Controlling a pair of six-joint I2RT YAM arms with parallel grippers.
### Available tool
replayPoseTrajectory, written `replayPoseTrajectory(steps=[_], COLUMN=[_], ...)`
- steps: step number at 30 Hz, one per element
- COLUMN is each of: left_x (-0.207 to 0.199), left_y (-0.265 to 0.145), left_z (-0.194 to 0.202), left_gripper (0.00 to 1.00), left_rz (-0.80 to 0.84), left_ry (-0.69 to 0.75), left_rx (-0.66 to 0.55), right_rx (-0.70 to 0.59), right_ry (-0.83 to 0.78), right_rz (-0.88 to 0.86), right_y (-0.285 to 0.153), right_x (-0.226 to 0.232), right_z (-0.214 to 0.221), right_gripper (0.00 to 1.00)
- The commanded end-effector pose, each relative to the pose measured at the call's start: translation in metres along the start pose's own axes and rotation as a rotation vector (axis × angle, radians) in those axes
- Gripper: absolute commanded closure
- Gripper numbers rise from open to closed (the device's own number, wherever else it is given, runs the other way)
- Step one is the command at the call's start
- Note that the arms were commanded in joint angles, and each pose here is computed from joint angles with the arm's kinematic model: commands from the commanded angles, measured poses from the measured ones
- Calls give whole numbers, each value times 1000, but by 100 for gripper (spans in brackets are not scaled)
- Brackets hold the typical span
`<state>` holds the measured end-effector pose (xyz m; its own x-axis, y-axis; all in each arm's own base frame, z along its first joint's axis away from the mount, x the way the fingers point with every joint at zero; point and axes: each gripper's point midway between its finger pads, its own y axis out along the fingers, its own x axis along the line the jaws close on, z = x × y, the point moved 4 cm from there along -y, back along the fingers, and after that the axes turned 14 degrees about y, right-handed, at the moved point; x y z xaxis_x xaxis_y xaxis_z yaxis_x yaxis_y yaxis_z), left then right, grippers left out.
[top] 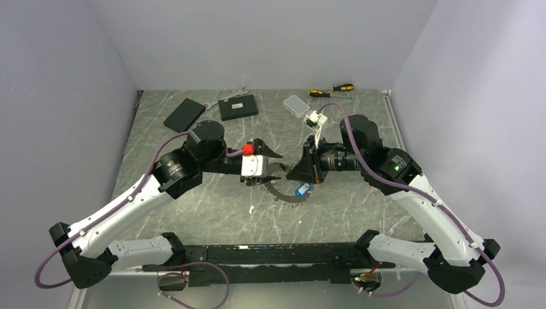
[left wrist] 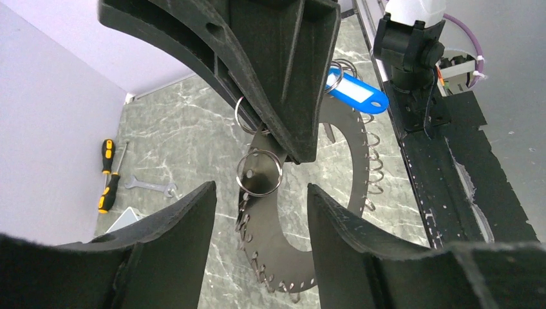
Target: Put the keys on the keyring
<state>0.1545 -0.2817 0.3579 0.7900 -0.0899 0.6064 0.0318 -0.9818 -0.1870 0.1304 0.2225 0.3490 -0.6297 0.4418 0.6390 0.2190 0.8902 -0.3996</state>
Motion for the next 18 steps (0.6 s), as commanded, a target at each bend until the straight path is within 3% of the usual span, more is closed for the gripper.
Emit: replayPoseTrajectory(steps=[1,8,18], left_x=[7,7,8], left_y=[8,19,20], left_z=[-6,-7,-5], left_gripper=[45,59,58], left_rz=[-17,-8,-20], left_ry=[4,27,38], left_rx=[0,15,62], right_rx=[-65,-57,-45], right_ry=[-7,8,14], right_rz=[-15,-6,-2], right_y=[-9,-7,-4], right_x=[14,10,8], right_z=[-16,-14,-12], right_gripper=[100,100,100])
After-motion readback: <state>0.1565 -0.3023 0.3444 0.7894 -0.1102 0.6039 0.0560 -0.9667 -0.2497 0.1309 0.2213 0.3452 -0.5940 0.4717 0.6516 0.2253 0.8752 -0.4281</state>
